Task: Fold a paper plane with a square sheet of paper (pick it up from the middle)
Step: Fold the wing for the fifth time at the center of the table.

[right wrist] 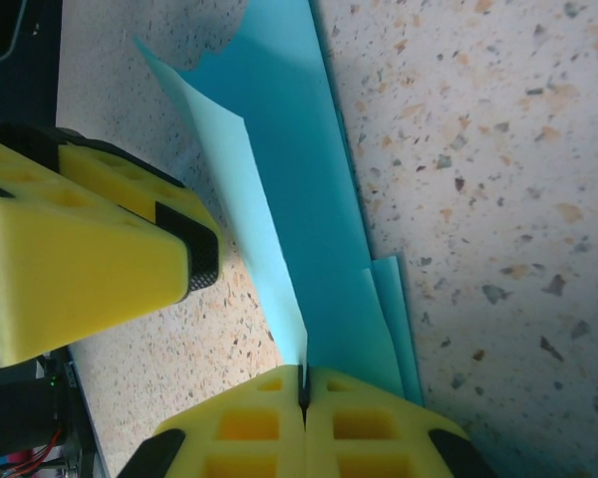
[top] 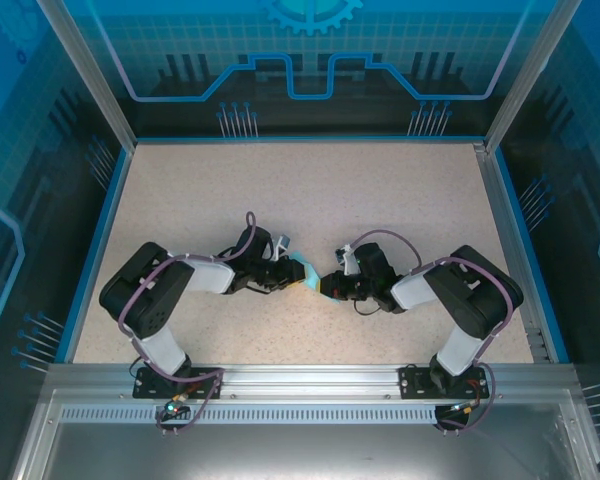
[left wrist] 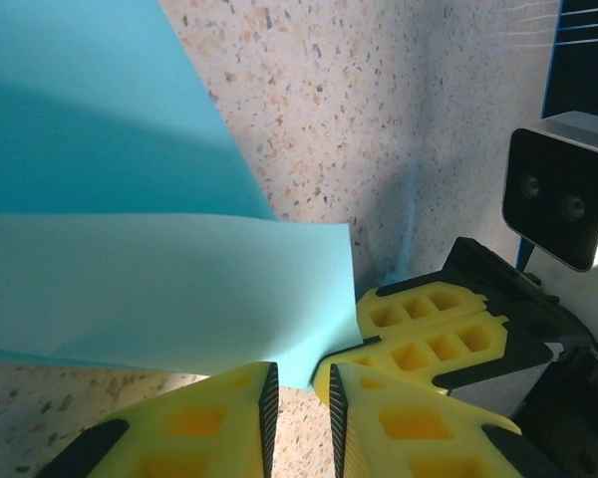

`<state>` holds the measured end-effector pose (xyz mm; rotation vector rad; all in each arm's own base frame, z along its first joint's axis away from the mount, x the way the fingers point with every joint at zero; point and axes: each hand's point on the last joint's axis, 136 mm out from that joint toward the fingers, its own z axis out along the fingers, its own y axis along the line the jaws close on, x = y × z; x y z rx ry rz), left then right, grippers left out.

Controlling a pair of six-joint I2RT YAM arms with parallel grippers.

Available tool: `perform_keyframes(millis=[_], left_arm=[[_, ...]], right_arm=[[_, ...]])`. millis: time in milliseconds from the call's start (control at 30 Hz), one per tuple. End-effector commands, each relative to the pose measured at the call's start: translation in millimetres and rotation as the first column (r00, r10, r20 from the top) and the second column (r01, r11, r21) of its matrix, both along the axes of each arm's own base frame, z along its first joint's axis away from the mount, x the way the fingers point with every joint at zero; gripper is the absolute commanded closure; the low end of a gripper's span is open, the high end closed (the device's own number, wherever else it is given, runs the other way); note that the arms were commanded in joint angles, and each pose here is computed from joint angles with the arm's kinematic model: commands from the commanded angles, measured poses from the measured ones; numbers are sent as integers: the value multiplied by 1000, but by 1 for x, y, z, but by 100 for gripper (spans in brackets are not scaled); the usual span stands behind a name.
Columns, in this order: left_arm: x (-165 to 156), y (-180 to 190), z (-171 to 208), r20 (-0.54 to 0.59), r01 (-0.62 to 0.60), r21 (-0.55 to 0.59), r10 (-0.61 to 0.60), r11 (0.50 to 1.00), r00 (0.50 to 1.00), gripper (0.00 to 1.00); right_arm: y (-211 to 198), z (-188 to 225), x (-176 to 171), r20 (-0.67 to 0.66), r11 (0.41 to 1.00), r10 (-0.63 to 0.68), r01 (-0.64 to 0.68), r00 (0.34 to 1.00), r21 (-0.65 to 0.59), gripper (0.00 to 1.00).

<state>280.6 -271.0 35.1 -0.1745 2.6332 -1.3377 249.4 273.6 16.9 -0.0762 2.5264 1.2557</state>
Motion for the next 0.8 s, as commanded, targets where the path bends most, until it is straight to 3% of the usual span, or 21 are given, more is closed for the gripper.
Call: perform_keyframes(millis=[0,767], left_arm=[[1,-3,-5,-7,9,12,-9,1000,1000,77],[5,5,-22,-75,-37,98,44,995,996,80]], right_arm=[[-14,-24,-7,-90,998,-32,26,995,-62,99],[-13,-28,-9,-111,997,-16,8,994,-73,99]])
